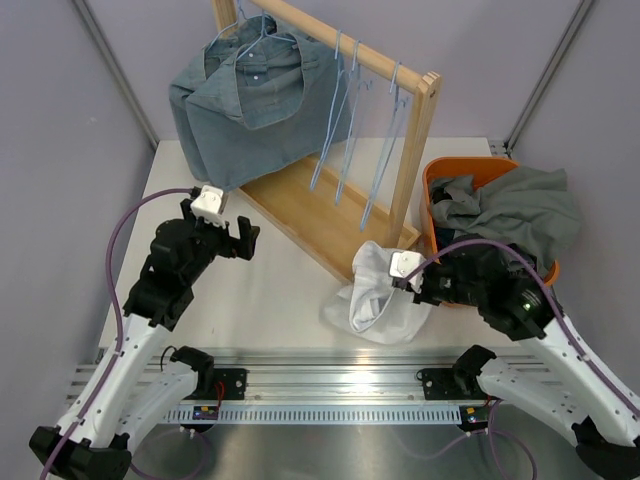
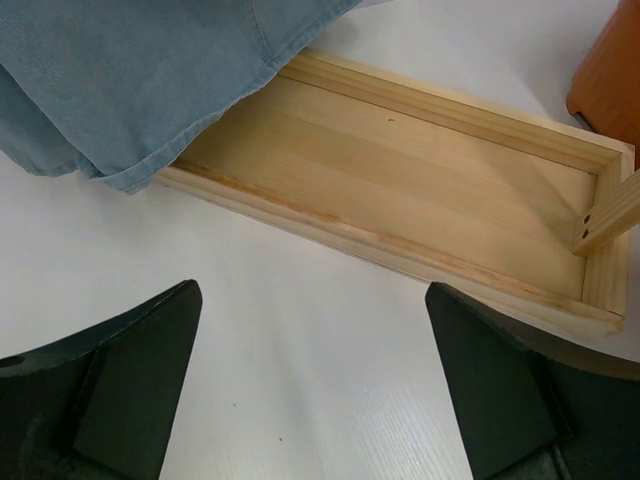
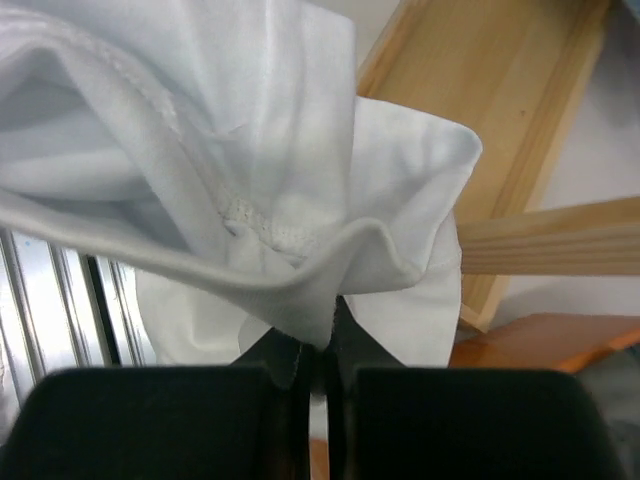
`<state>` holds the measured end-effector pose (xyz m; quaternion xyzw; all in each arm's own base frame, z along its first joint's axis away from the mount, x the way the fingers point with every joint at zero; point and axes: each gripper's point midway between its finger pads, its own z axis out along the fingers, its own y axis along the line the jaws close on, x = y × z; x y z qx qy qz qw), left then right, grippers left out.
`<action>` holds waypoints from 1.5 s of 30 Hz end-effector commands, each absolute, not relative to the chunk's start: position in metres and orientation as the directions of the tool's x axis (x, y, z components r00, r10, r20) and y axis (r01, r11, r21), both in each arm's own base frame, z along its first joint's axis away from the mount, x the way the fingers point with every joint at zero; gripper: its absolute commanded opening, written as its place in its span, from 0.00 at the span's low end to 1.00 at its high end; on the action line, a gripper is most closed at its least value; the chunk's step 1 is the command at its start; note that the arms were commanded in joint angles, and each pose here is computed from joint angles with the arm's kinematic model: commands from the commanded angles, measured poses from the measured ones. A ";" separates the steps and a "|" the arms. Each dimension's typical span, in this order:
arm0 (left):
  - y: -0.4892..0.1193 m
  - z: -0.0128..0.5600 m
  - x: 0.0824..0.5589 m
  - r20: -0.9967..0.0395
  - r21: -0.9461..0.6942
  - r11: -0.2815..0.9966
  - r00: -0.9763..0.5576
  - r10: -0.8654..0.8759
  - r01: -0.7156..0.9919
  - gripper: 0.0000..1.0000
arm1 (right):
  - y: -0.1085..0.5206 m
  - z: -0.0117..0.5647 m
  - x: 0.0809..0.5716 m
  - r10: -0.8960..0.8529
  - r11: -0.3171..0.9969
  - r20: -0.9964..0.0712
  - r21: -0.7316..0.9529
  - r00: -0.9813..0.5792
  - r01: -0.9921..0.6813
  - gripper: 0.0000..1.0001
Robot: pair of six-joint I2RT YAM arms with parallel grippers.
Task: Remove the skirt from the hanger
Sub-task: Pick up the skirt from the center of the board, then place the skirt in the bin.
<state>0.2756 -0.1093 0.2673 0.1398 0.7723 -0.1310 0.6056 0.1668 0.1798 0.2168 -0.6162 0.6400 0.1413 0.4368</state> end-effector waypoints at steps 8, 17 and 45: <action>-0.110 0.315 0.291 -0.995 0.017 0.929 -0.086 0.052 0.369 0.99 | 0.115 0.288 0.168 -0.572 0.534 -0.820 -0.382 0.010 -0.755 0.00; -0.108 0.329 0.296 -0.996 0.053 0.930 -0.044 0.074 0.363 0.99 | 0.058 0.330 0.204 -0.307 0.910 -0.925 -0.217 -0.223 -0.352 0.00; -0.086 0.417 0.311 -0.998 0.060 0.972 0.016 0.057 0.229 0.99 | -0.012 0.201 0.328 0.002 0.883 -0.681 0.344 -0.732 -0.318 0.00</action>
